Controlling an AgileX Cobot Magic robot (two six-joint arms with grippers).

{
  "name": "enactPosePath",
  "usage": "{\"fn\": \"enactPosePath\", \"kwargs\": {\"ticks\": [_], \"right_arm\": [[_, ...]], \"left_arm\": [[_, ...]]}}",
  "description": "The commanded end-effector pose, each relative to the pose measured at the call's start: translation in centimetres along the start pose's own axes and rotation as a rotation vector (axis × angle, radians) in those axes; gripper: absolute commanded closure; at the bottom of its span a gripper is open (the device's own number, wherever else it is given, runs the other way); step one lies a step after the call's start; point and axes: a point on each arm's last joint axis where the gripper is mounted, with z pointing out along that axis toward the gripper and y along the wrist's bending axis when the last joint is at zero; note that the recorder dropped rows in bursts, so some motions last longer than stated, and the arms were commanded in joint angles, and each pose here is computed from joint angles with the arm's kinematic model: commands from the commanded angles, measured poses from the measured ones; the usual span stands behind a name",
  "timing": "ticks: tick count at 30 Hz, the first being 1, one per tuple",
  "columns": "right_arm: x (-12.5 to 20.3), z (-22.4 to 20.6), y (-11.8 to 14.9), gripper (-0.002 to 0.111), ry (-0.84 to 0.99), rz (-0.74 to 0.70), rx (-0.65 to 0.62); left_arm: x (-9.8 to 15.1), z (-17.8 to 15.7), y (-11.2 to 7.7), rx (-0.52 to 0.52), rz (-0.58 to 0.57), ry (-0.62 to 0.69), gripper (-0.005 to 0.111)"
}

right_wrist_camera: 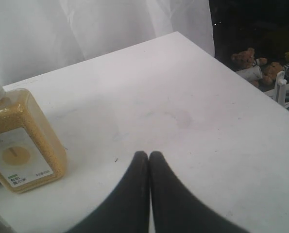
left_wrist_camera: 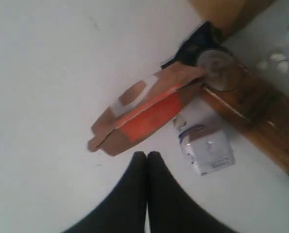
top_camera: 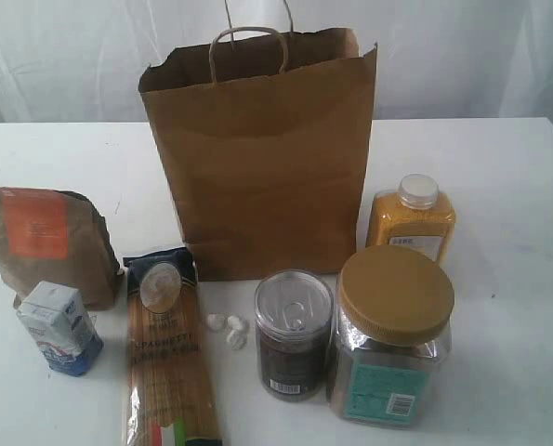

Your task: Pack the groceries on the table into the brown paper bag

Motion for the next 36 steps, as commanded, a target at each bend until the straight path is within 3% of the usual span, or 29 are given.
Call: {"fn": "enactPosePath", "kwargs": {"ticks": [1,4,12,16,20,24,25,29,30,31,33,36], "right_arm": [[0.1,0.0,0.0,0.108,-0.010,-0.001,0.002],[0.1,0.0,0.0,0.108,-0.010,-0.001,0.002],[0.1,0.0,0.0,0.108,-0.010,-0.001,0.002],[0.0,0.0,-0.1,0.108,-0.011,-0.026,0.004],[-0.1,0.0,-0.2,0.108,-0.027,-0.110,0.018],[-0.3,0.0,-0.1,0.108,-0.049,-0.110,0.009],[-0.3,0.0,-0.1,0.108,-0.049,-0.110,0.009],[-0.7,0.0,0.0,0.108,-0.093,-0.138,0.000],[-1.2,-0.1,0.3,0.108,-0.151,-0.106,-0.030],[-2.0,-0.3,0.7,0.108,-0.233,0.012,-0.085],[-3.6,-0.9,1.4,0.108,-0.401,0.238,-0.212],[-4.8,-1.7,1.9,0.108,-0.510,0.470,-0.355]], "left_arm": [[0.1,-0.6,-1.0,0.076,-0.048,-0.005,0.107],[0.0,-0.9,-0.5,0.006,-0.142,-0.039,0.107],[0.1,-2.1,-0.9,-0.145,-0.285,-0.340,0.107],[2.2,-1.3,-2.3,-0.137,-0.283,-0.320,0.107],[3.6,-0.1,-2.9,-0.134,-0.158,-0.266,0.107],[3.7,0.2,-3.0,-0.149,0.103,-0.240,0.105],[3.7,0.2,-3.1,-0.146,0.152,-0.242,0.100],[3.7,0.4,-3.3,-0.112,0.150,-0.238,0.072],[3.7,0.4,-3.3,-0.109,0.119,-0.240,0.067],[3.6,0.4,-3.3,-0.102,0.046,-0.246,0.064],[3.6,0.3,-3.2,-0.092,-0.083,-0.258,0.067],[3.4,-0.8,-3.4,-0.123,-0.171,-0.340,0.094]]}}
